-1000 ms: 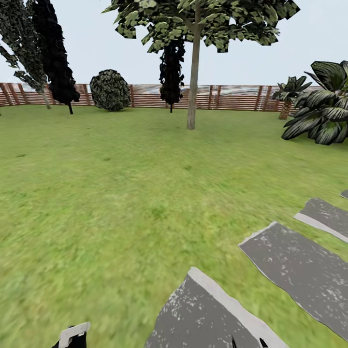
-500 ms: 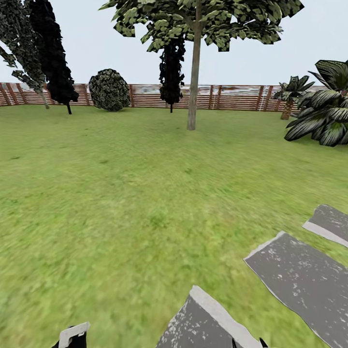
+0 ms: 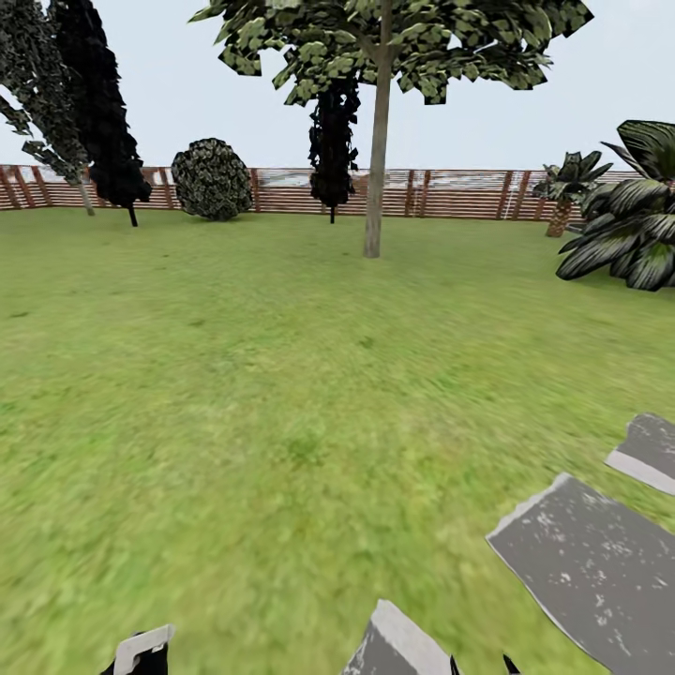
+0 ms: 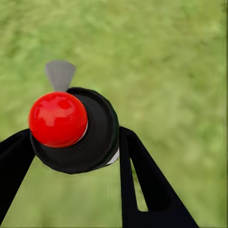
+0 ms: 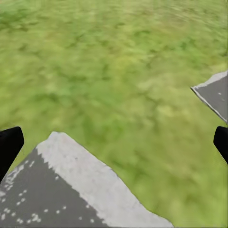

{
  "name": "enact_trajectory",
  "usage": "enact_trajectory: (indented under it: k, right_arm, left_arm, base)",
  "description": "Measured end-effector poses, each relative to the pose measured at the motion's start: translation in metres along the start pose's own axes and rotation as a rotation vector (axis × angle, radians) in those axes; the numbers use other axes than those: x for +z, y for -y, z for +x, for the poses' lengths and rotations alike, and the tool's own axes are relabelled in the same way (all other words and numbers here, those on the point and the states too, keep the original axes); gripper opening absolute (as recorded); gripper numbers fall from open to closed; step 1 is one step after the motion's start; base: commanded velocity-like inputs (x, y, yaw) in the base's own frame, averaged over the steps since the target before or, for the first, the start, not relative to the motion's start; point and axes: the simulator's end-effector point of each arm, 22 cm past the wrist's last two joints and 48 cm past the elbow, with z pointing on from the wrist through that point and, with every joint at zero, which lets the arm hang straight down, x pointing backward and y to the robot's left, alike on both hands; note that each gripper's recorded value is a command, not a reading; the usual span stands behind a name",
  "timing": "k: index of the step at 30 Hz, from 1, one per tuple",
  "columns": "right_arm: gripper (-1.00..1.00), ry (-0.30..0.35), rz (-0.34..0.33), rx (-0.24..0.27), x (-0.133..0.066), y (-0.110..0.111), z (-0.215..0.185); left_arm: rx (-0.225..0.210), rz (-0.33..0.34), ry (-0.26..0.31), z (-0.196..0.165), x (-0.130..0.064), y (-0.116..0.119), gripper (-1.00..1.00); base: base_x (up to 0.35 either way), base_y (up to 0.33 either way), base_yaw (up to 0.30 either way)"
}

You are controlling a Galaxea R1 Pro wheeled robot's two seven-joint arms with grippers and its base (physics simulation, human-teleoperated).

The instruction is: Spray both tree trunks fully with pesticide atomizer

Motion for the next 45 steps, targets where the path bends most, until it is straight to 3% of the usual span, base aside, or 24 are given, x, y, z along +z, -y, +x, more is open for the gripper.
enact_trajectory:
  k: [45]
  right_arm:
    - [1.0, 0.0, -0.001, 0.0, 0.0, -0.0002, 0.0001]
  left_arm:
    - [0.0, -0.002, -0.001, 0.0002, 0.0, -0.0003, -1.0]
  base:
    - [0.34, 0.0, 0.0]
